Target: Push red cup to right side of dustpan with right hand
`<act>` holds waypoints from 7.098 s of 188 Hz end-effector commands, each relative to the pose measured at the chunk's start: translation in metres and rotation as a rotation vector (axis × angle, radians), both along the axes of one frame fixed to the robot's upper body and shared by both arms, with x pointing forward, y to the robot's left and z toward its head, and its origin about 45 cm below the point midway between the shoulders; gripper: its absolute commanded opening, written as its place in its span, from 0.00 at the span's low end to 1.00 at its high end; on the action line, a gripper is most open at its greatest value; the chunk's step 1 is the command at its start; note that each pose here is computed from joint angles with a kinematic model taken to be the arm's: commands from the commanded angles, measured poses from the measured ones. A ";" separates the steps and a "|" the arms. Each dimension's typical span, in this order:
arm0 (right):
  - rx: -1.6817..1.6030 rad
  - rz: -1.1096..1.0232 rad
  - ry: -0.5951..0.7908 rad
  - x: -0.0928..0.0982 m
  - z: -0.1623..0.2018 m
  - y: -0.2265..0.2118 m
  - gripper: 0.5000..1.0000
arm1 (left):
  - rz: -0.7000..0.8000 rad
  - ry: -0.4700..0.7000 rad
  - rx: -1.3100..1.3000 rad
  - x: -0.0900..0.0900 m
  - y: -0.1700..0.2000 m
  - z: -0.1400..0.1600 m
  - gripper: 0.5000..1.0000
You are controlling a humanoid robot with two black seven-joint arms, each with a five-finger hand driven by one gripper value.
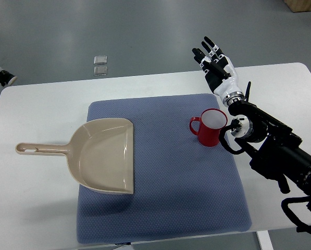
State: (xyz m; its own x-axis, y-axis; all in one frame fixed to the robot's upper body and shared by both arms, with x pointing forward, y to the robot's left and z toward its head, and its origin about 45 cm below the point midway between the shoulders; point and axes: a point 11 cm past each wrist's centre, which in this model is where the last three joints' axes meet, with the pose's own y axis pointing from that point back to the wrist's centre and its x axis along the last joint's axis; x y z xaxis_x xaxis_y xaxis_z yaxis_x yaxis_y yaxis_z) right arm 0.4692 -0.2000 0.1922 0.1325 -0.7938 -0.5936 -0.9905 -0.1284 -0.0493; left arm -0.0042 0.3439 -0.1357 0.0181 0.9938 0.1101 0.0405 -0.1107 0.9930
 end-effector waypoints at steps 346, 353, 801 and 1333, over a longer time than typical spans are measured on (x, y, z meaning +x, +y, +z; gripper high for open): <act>-0.106 -0.003 -0.055 0.003 0.019 -0.034 0.86 | -0.003 0.014 -0.006 -0.008 -0.002 0.000 1.00; -0.130 -0.005 -0.055 0.000 0.016 -0.043 0.86 | -0.003 0.014 -0.006 -0.008 -0.002 0.000 1.00; -0.762 0.364 -0.230 -0.111 -0.046 -0.077 0.86 | -0.003 0.014 -0.006 -0.008 -0.002 0.000 1.00; -0.606 0.236 -0.128 -0.113 -0.081 -0.030 0.86 | -0.003 0.014 -0.006 -0.008 -0.002 0.000 1.00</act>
State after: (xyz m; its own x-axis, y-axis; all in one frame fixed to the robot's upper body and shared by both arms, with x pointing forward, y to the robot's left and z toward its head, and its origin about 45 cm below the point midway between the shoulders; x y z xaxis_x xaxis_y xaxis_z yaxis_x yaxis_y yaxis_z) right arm 0.3580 -0.2361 0.1128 0.3823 -0.9240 0.0024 -0.9239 -0.3823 -0.0154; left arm -0.0125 0.3419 -0.1362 0.0227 0.9943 0.1038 0.0543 -0.1049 0.9930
